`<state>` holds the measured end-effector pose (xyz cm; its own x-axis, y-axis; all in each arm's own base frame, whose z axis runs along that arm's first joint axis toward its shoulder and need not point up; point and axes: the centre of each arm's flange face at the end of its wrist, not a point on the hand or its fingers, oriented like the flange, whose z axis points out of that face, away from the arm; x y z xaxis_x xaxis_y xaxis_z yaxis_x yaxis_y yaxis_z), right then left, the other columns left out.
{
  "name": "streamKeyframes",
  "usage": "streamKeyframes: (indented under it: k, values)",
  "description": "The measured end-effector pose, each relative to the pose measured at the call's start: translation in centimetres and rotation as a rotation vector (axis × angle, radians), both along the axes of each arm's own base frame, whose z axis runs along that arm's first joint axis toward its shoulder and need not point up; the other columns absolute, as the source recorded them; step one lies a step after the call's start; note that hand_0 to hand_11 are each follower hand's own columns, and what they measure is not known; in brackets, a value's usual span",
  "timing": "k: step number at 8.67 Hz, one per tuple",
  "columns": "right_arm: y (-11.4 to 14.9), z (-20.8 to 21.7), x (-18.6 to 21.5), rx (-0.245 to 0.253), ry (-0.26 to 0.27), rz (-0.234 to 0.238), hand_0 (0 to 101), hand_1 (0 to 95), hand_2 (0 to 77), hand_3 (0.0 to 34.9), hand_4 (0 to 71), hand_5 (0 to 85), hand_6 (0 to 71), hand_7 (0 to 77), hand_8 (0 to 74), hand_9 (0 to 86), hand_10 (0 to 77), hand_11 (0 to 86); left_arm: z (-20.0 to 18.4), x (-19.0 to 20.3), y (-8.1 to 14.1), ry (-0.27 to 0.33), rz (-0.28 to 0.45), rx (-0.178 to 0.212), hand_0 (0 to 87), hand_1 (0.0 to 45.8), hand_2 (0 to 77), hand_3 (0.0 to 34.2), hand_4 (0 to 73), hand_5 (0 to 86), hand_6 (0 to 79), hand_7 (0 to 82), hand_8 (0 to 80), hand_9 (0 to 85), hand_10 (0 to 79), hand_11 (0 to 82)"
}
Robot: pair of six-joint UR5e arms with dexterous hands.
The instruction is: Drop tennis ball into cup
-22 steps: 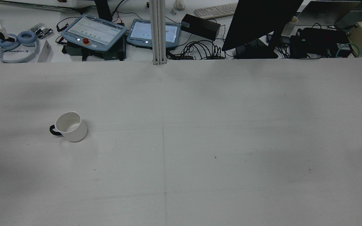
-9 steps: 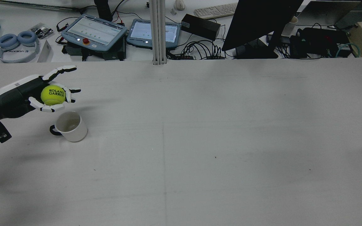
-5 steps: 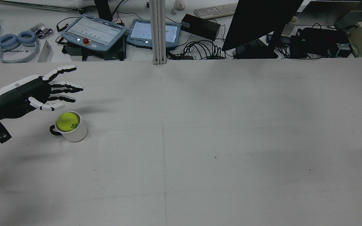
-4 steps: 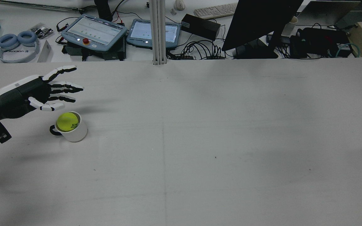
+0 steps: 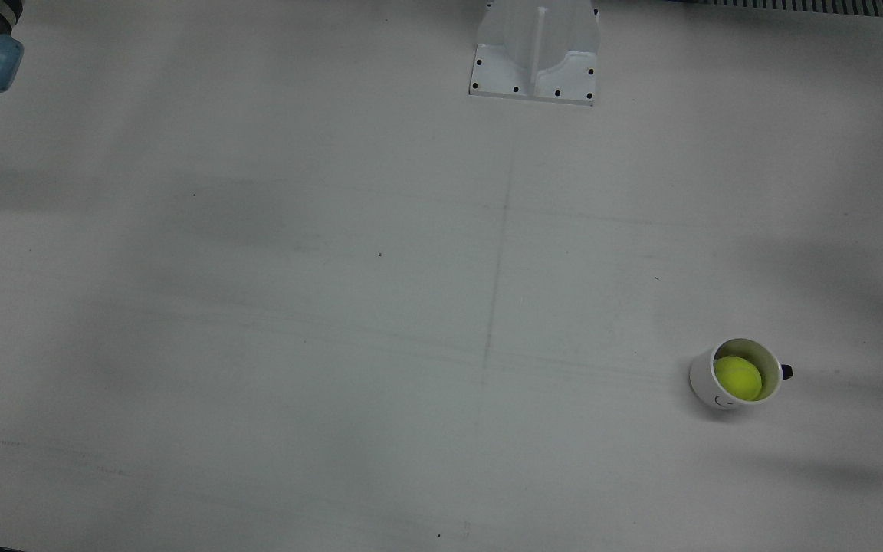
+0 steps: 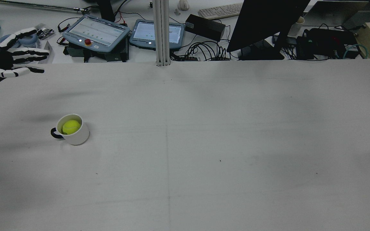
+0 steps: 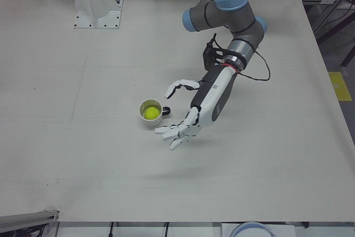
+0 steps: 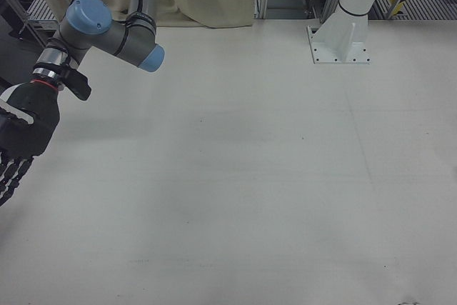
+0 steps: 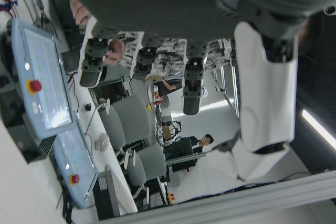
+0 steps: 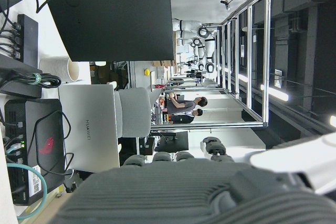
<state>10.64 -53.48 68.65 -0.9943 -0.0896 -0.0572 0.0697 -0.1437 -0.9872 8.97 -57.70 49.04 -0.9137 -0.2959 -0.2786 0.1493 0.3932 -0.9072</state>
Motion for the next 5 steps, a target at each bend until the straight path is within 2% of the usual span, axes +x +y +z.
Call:
streamKeyframes:
  k: [1, 2, 3, 4, 5]
  values:
    - [0.0, 0.0, 0.0, 0.0, 0.001, 0.0, 0, 0.5, 0.5, 0.0, 0.0, 0.0, 0.0, 0.5, 0.0, 0.0, 0.0, 0.5, -0.1, -5.7, -0.8, -0.002, -0.095, -0.022, 62.6, 23.5, 36.5, 30.0, 1.1, 10.9, 26.2, 24.5, 15.3, 8.2, 13.1, 22.4]
    - [0.0, 0.0, 0.0, 0.0, 0.001, 0.0, 0, 0.5, 0.5, 0.0, 0.0, 0.0, 0.0, 0.5, 0.0, 0.0, 0.0, 0.5, 0.4, -9.7, -1.0, -0.006, -0.16, -0.044, 63.3, 23.5, 38.2, 30.0, 1.1, 16.4, 19.6, 20.7, 17.5, 8.2, 14.2, 22.4]
    - [0.0, 0.0, 0.0, 0.0, 0.0, 0.0, 0, 0.5, 0.5, 0.0, 0.0, 0.0, 0.0, 0.0, 0.0, 0.0, 0.0, 0.5, 1.0, -12.4, -1.1, -0.009, -0.203, -0.059, 63.3, 23.5, 38.2, 30.0, 1.1, 16.4, 19.6, 20.7, 17.5, 8.2, 14.2, 22.4]
    - [0.0, 0.0, 0.0, 0.001, 0.0, 0.0, 0, 0.5, 0.5, 0.0, 0.0, 0.0, 0.0, 0.5, 0.0, 0.0, 0.0, 0.5, 1.3, -13.7, -1.1, -0.01, -0.224, -0.062, 64.6, 23.5, 38.7, 30.1, 3.3, 16.4, 28.4, 21.3, 19.1, 8.7, 14.2, 23.5]
    - [0.0, 0.0, 0.0, 0.001, 0.0, 0.0, 0, 0.5, 0.5, 0.0, 0.0, 0.0, 0.0, 0.5, 0.0, 0.0, 0.0, 0.5, 1.5, -14.4, -1.2, -0.009, -0.235, -0.058, 64.6, 23.5, 38.7, 30.1, 3.3, 16.4, 28.4, 21.3, 19.1, 8.7, 14.2, 23.5]
